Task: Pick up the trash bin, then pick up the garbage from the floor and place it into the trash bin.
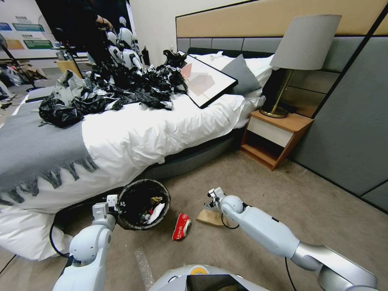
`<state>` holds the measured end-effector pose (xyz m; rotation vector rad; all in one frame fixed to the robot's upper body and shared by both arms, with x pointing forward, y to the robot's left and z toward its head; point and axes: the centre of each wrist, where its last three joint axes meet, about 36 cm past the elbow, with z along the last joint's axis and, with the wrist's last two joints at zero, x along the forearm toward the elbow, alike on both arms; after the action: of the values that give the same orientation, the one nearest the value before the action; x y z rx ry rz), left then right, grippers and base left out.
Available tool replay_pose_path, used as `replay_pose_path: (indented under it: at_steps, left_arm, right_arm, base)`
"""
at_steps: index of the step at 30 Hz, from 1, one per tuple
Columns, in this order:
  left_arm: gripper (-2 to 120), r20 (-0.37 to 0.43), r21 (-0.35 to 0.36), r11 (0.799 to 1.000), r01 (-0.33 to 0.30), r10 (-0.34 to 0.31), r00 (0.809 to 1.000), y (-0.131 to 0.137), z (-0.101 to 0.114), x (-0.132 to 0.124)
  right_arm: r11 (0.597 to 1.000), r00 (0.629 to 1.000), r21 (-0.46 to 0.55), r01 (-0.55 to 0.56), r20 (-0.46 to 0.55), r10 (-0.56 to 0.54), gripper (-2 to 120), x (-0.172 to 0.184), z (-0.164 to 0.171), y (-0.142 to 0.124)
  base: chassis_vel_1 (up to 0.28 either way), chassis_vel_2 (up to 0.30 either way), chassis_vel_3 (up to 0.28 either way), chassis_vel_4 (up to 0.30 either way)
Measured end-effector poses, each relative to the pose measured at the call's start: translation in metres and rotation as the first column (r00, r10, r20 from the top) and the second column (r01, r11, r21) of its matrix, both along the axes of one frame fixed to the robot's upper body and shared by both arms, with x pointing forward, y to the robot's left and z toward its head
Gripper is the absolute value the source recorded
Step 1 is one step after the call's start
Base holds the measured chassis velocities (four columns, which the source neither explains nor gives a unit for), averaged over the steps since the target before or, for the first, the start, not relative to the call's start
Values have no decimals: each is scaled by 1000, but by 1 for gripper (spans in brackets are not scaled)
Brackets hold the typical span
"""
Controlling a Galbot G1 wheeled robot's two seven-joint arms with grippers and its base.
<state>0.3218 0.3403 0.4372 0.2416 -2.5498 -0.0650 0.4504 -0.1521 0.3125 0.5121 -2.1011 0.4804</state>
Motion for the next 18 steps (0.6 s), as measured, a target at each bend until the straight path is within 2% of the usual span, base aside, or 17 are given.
replay_pose_path:
  at_steps: [9,18]
  left_arm:
    - [0,0,2,1000,-1,1,1000,2,-2,0]
    - [0,2,-1,1000,-2,2,1000,2,-2,1]
  right_arm:
    - [999,998,-23,-32,-49,31,100,-25,-27,13]
    - [999,998,-23,-34,-58,33,100,-28,-30,13]
  base:
    - [0,0,0,0]
    - [0,0,0,0]
